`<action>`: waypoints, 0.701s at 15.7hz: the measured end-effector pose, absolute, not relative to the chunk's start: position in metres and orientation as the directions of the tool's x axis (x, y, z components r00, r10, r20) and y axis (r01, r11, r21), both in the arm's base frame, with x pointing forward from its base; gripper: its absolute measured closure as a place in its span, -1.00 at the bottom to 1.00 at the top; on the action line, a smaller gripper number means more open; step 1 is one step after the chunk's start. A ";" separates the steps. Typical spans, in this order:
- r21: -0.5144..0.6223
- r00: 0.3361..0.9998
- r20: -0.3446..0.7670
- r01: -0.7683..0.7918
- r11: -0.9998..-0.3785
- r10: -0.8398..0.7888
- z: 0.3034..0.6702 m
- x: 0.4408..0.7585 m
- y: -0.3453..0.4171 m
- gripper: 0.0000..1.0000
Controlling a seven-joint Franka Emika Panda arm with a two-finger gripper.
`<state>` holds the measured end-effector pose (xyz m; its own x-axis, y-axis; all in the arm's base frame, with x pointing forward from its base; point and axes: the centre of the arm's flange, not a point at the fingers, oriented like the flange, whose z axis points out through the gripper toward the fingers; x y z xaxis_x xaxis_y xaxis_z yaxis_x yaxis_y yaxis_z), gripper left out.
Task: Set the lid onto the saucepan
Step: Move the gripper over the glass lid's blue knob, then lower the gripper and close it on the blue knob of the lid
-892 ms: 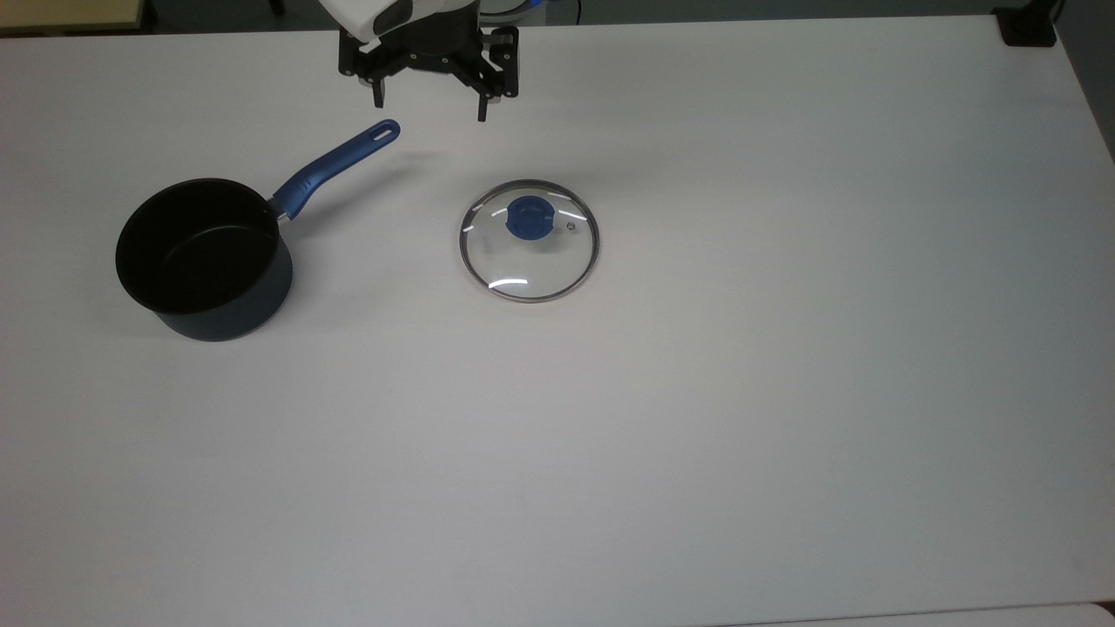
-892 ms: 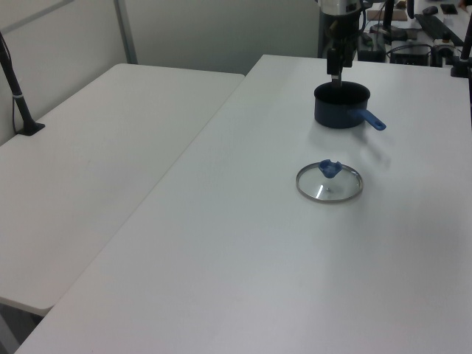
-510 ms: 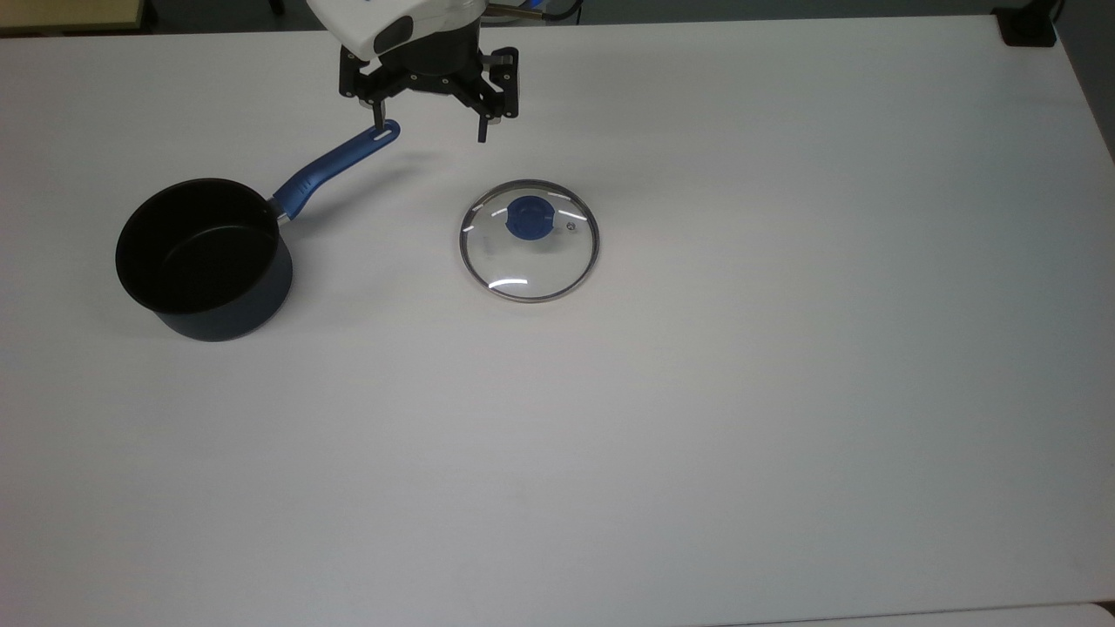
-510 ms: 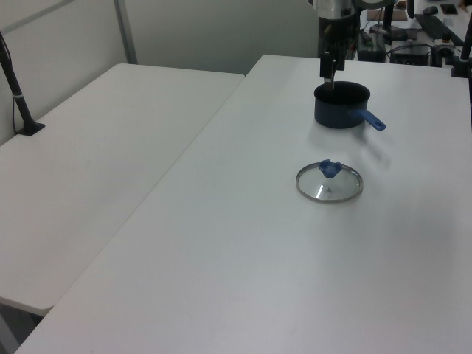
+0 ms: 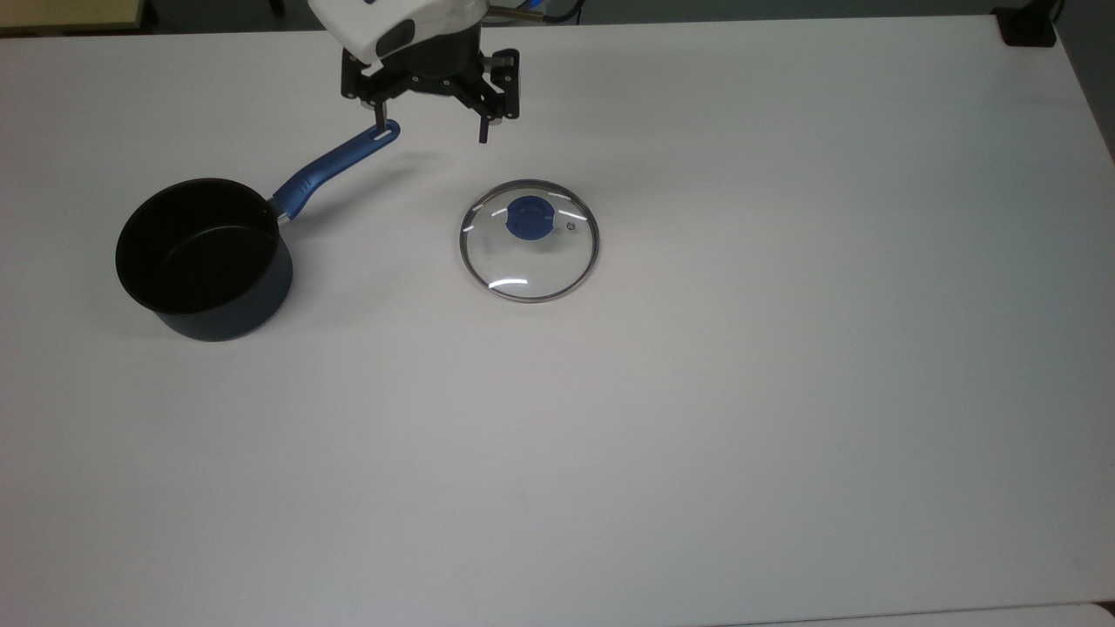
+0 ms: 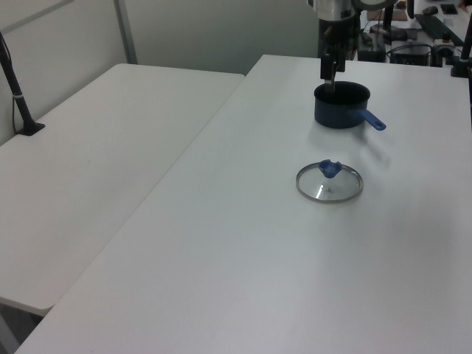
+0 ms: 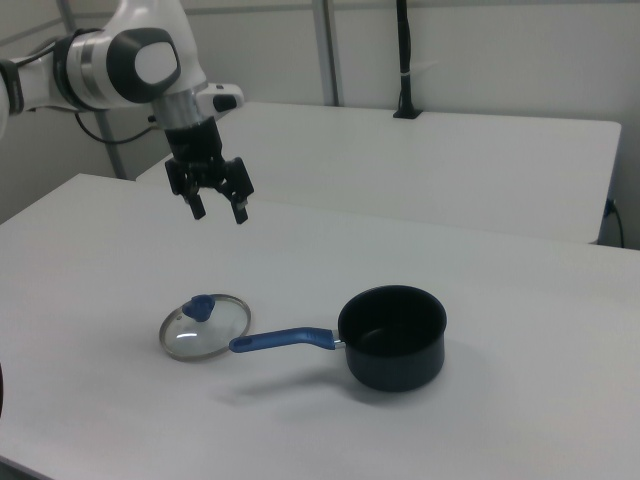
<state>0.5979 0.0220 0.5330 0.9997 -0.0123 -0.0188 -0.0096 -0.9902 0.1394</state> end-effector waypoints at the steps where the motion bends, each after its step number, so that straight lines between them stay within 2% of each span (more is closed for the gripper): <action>1: 0.140 0.999 -0.034 -0.003 -0.990 -0.008 0.526 0.596 0.024 -1.00; 11: 0.102 0.990 -0.058 0.133 -0.986 0.128 0.418 0.566 0.079 -1.00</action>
